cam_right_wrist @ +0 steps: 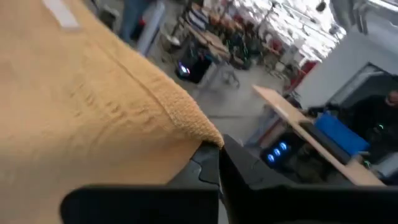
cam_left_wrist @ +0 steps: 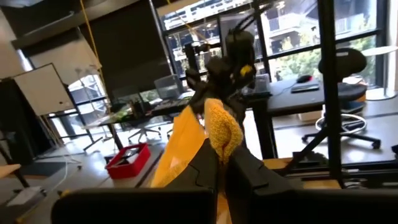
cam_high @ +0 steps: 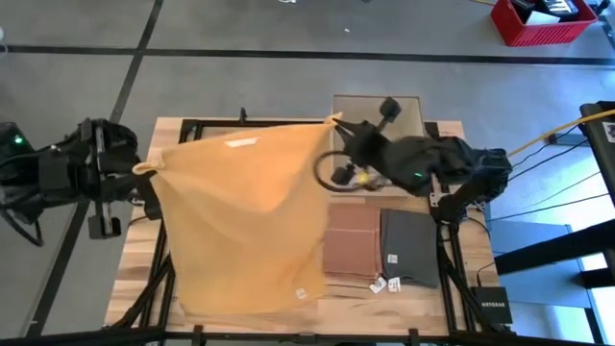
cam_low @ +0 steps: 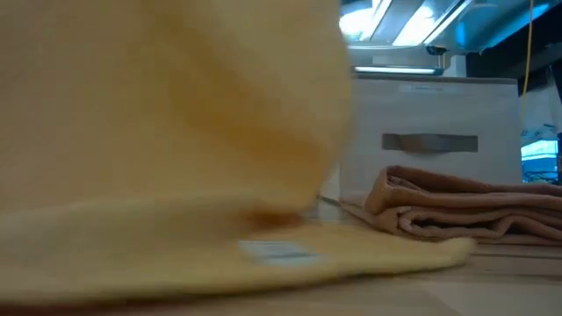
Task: Fold towel
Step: Fold the yellow towel
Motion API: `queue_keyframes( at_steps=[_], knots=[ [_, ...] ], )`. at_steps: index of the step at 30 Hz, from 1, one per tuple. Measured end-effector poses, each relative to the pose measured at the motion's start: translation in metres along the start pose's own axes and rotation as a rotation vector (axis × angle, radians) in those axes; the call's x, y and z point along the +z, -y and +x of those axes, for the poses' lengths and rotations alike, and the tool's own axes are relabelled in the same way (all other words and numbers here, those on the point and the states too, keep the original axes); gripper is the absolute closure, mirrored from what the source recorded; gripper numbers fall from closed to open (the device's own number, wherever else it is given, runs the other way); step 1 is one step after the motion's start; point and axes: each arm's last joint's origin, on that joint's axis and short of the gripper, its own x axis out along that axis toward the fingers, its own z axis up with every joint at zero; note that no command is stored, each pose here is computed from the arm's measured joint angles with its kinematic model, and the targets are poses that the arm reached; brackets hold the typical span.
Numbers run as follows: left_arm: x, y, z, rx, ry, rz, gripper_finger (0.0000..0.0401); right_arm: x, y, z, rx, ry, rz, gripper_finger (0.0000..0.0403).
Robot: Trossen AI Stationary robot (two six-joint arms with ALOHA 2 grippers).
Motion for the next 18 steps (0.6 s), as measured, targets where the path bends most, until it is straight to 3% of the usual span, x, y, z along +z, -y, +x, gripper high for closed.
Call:
queue_keyframes(
  at_steps=[8,12,15,18],
  knots=[
    [-0.02,-0.001,0.003,0.022,-0.005,0.047,0.0398,-0.026,-0.005,0.044,0.035,-0.115,-0.022,0.04],
    [-0.035,0.001,0.003,0.02,-0.004,-0.025,0.0394,-0.035,-0.016,0.048,0.071,-0.155,-0.063,0.04],
    [-0.051,0.01,0.003,0.002,-0.004,-0.061,0.0395,-0.045,-0.034,0.042,0.249,-0.194,-0.091,0.04],
    [-0.07,0.025,0.003,-0.101,-0.042,-0.085,0.0398,-0.06,-0.06,0.037,0.416,-0.245,-0.116,0.04]
  ],
)
